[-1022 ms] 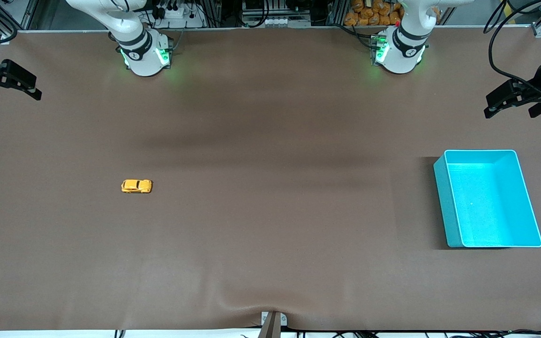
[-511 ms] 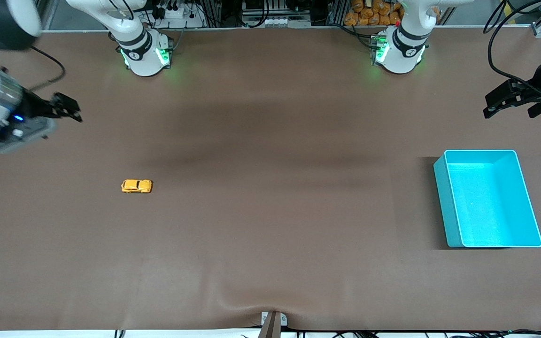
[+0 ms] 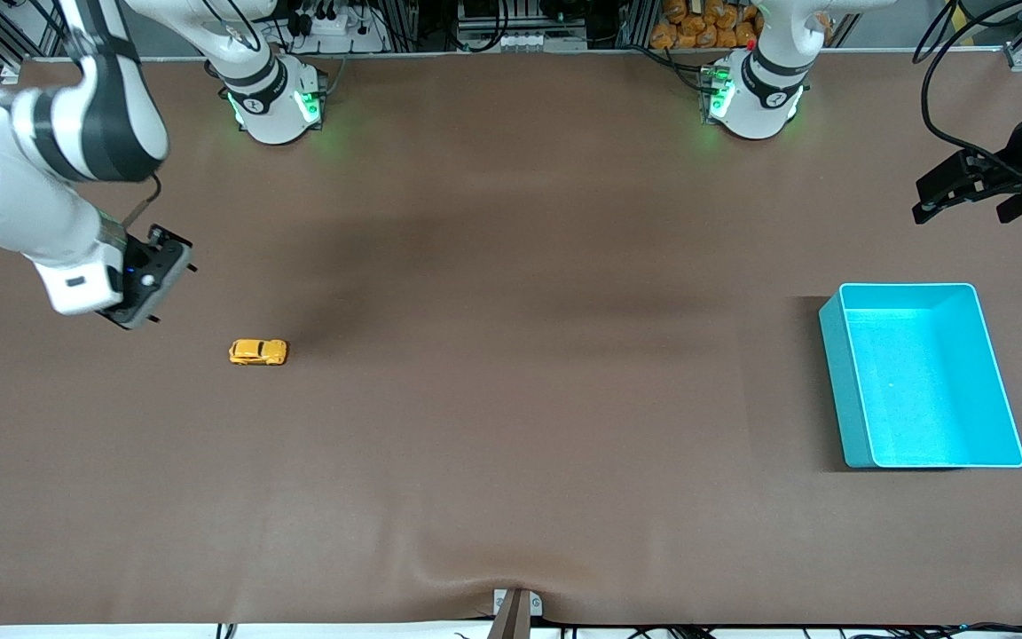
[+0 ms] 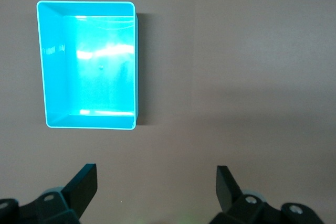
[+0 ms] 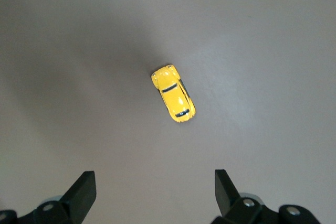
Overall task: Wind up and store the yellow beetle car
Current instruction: 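Lower the open right gripper over the yellow toy car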
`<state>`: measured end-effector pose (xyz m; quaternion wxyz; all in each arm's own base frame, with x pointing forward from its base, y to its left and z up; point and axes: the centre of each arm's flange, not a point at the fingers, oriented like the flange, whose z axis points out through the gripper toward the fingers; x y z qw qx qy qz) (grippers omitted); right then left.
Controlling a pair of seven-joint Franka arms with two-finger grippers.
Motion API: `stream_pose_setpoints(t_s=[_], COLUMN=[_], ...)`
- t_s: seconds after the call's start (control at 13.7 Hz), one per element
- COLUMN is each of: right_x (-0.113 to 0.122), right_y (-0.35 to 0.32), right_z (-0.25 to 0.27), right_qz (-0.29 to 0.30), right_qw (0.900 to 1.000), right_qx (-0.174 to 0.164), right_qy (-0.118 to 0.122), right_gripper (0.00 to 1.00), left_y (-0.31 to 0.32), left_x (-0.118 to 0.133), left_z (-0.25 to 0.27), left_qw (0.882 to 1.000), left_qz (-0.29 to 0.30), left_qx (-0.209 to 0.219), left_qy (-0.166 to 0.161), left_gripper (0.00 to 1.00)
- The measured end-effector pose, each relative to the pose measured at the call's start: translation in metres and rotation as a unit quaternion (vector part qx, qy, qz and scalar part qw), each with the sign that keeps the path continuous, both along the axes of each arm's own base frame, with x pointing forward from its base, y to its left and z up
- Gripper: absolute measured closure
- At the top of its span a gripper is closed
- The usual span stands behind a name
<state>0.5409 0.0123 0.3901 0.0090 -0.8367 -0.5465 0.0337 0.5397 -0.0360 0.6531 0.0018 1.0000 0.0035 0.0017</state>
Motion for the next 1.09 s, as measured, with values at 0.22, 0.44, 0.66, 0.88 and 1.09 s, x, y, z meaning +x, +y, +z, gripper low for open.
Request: stream_pose_setpoints(t_s=[0.22, 0.44, 0.66, 0.88, 1.09], right_x=[0.006, 0.009, 0.004, 0.001, 0.003], right_y=[0.009, 0.040, 0.050, 0.047, 0.048], right_z=[-0.052, -0.076, -0.099, -0.130, -0.154], right_qz=[0.093, 0.180, 0.197, 0.199, 0.201], right_qw=[0.996, 0.982, 0.978, 0.979, 0.978], right_qx=[-0.006, -0.058, -0.062, -0.053, -0.045], right_qy=[0.011, 0.004, 0.002, 0.001, -0.004], right_gripper=[0.00, 0.15, 0.22, 0.23, 0.26], left_y=[0.000, 0.000, 0.000, 0.000, 0.000], left_x=[0.000, 0.000, 0.000, 0.000, 0.000], left_z=[0.000, 0.000, 0.000, 0.000, 0.000], left_qw=[1.000, 1.000, 1.000, 1.000, 1.000], left_qz=[0.000, 0.000, 0.000, 0.000, 0.000], left_qx=[0.000, 0.000, 0.000, 0.000, 0.000], left_qy=[0.000, 0.000, 0.000, 0.000, 0.000], left_gripper=[0.00, 0.00, 0.00, 0.00, 0.00])
